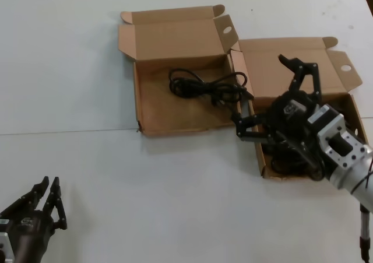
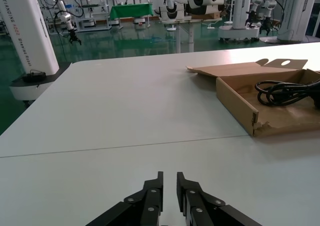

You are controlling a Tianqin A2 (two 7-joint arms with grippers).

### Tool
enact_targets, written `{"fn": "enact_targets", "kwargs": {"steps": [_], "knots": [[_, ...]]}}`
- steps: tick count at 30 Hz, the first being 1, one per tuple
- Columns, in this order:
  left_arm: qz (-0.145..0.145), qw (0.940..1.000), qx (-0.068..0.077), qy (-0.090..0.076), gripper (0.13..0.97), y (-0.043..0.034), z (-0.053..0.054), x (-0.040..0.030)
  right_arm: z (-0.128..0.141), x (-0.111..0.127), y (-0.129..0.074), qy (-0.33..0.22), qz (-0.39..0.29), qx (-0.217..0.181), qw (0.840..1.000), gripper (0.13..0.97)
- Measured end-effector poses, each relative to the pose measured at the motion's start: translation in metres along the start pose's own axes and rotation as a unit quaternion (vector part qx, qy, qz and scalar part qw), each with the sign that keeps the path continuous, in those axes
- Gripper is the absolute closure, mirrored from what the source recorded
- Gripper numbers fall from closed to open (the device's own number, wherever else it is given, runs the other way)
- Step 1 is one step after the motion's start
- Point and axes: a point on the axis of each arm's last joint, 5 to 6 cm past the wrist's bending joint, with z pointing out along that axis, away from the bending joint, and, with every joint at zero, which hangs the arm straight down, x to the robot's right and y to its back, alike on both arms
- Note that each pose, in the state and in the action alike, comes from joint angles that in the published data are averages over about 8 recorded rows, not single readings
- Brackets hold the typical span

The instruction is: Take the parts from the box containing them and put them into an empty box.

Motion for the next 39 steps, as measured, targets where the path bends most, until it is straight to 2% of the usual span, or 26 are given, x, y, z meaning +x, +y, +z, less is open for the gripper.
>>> {"fn": "enact_targets", "kwargs": {"steps": [11, 19, 23, 31, 32, 39], "knots": [[0.0, 1.0, 0.0, 0.0, 0.806, 0.0, 0.0, 0.0, -0.019, -0.013, 0.016, 0.031, 0.024, -0.029, 0.999, 0.13], [0.0, 1.0, 0.0, 0.0, 0.64, 0.0, 0.0, 0.0, -0.034, -0.023, 0.026, 0.054, 0.04, -0.052, 0.996, 0.13], [0.0, 1.0, 0.0, 0.0, 0.64, 0.0, 0.0, 0.0, -0.042, -0.027, 0.031, 0.065, 0.048, -0.064, 0.995, 0.13], [0.0, 1.0, 0.0, 0.0, 0.425, 0.0, 0.0, 0.0, -0.058, -0.036, 0.041, 0.088, 0.062, -0.088, 0.99, 0.13], [0.0, 1.0, 0.0, 0.0, 0.425, 0.0, 0.0, 0.0, -0.06, -0.037, 0.042, 0.09, 0.064, -0.091, 0.99, 0.13], [0.0, 1.0, 0.0, 0.0, 0.282, 0.0, 0.0, 0.0, -0.074, -0.045, 0.049, 0.11, 0.075, -0.113, 0.985, 0.13]]}}
